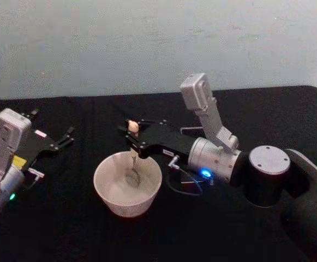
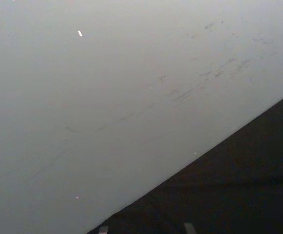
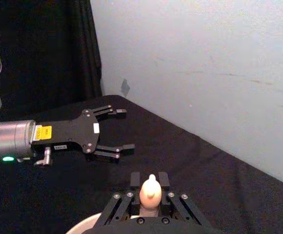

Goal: Pick up the stirring spoon with one hand, stir inside the cup, then place it back in its original position.

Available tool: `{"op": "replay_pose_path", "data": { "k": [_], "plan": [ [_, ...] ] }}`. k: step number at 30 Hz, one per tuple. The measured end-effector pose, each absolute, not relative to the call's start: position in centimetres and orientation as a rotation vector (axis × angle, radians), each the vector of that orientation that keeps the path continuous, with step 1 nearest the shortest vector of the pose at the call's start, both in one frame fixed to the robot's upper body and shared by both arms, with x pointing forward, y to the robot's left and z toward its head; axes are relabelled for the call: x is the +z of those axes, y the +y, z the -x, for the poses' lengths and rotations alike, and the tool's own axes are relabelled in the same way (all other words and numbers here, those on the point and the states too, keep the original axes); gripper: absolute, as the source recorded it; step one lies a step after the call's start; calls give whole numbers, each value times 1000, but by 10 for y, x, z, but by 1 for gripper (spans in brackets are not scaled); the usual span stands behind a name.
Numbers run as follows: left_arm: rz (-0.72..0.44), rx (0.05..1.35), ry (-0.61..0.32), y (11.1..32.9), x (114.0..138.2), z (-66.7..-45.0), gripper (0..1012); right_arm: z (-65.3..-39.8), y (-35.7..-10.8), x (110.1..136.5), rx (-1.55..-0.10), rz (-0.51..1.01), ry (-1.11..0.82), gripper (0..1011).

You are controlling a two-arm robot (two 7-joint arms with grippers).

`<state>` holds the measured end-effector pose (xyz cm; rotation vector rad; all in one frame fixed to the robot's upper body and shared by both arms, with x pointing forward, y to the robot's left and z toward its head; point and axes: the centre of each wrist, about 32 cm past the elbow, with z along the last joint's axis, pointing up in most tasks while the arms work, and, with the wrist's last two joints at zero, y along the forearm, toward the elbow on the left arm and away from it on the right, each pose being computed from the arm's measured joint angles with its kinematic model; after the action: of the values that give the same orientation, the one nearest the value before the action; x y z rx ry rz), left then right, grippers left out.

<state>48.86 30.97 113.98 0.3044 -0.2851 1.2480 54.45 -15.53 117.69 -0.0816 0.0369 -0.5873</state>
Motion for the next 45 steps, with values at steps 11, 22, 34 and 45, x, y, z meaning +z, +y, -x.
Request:
{"op": "replay_pose_path", "data": {
  "k": [11,22,34,45],
  "plan": [
    [-304,1248,-285,310,1140,-489,1001,-530,-174,1180,-551,82,34,215],
    [-304,1248,-285,310,1140,-489,1001,-516,-173,1180,-498,78,51,215],
    [-304,1248,-285,310,1140,-489,1001,-518,-154,1180,-491,57,65,215],
    [-304,1248,-285,310,1140,-489,1002,-523,-154,1187,-522,28,59,215]
  ]
}}
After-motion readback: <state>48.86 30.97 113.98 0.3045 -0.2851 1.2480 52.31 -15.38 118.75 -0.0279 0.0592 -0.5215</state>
